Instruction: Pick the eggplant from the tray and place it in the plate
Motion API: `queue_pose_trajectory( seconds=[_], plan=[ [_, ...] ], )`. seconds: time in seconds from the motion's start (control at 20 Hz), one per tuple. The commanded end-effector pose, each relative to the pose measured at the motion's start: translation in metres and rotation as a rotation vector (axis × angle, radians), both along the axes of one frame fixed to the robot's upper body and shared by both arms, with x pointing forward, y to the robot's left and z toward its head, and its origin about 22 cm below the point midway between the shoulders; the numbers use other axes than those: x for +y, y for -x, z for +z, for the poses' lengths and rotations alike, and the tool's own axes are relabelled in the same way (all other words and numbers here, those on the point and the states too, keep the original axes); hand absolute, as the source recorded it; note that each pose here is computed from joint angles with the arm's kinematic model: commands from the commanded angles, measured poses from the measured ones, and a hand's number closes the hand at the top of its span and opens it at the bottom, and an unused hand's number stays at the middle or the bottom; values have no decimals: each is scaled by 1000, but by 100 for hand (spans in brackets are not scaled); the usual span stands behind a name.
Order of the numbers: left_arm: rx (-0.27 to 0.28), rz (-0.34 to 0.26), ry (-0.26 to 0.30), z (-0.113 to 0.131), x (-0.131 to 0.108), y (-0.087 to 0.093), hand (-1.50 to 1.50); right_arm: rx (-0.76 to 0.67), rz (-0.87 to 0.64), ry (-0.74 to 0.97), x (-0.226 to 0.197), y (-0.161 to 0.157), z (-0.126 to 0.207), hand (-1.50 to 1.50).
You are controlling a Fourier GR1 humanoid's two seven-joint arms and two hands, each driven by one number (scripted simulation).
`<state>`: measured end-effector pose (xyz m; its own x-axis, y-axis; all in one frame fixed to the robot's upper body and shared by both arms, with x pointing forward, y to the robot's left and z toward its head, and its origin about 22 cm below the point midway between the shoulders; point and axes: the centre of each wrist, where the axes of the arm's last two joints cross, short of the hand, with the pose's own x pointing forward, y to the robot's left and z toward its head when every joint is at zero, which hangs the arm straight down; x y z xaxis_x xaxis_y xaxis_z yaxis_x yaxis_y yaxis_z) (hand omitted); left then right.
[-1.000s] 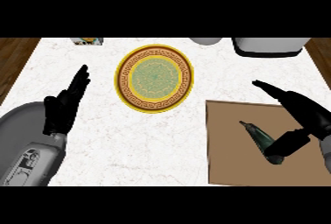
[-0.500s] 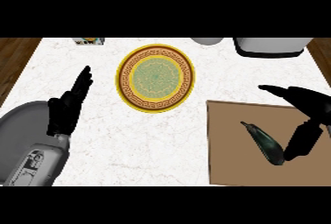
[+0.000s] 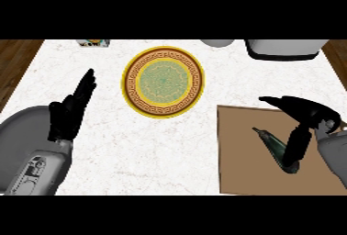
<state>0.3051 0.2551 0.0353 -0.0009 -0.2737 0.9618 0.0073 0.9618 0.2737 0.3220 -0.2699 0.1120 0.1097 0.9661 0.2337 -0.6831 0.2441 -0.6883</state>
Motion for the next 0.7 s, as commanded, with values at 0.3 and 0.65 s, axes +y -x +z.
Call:
queue_pose_trajectory(
  seconds=[0.3, 0.65],
  plan=[
    [-17, 2, -5, 9, 7, -7, 0, 108, 21, 67, -7, 5, -65, -150],
    [-3, -2, -6, -3, -16, -7, 0, 132, 29, 92, -13, 0, -89, -150]
  ],
)
